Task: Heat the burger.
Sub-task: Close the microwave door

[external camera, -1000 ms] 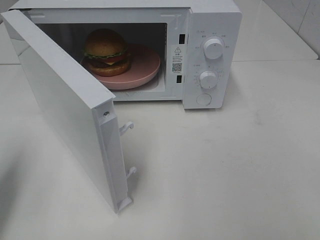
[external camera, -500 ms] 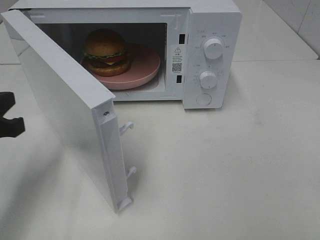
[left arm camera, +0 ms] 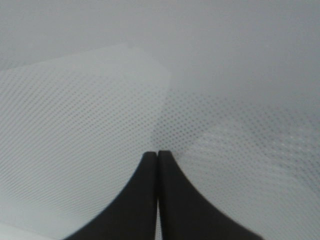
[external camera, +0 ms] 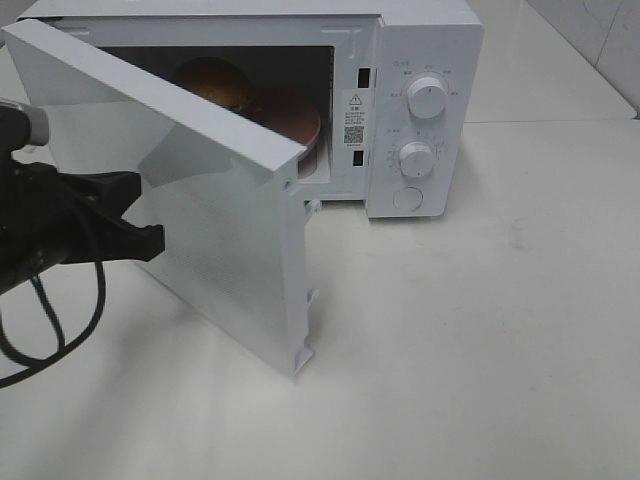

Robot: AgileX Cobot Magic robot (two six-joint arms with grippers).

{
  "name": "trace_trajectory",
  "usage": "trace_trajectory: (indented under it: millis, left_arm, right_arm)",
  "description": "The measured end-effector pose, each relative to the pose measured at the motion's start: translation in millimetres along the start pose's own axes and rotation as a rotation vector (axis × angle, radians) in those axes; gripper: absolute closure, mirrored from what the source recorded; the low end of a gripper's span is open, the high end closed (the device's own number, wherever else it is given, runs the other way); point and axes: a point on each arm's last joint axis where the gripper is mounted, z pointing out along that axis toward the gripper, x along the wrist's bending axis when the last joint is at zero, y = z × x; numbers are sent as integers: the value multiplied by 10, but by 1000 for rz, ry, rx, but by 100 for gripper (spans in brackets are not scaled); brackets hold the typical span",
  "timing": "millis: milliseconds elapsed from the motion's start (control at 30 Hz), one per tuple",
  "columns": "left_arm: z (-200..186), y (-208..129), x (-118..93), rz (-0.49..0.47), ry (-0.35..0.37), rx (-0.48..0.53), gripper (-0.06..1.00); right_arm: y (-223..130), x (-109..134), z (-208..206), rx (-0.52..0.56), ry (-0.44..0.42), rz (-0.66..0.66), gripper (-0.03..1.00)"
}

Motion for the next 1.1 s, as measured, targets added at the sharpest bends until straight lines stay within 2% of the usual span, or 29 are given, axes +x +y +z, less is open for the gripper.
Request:
trace_trajectory:
  millis: [533, 833, 1033, 1100]
  left_arm:
    - [680, 257, -442, -30, -67, -84, 94]
    - [1119, 406, -576, -45, -68, -97, 94]
    - [1264, 421, -631, -44, -67, -88, 94]
    - [1375, 403, -730, -34, -88, -66, 94]
  right_arm:
    - [0, 0, 0, 0, 0, 0, 21]
    - [0, 0, 0, 0, 0, 0, 21]
    - [0, 0, 0, 0, 0, 0, 21]
    - [0, 0, 0, 0, 0, 0, 21]
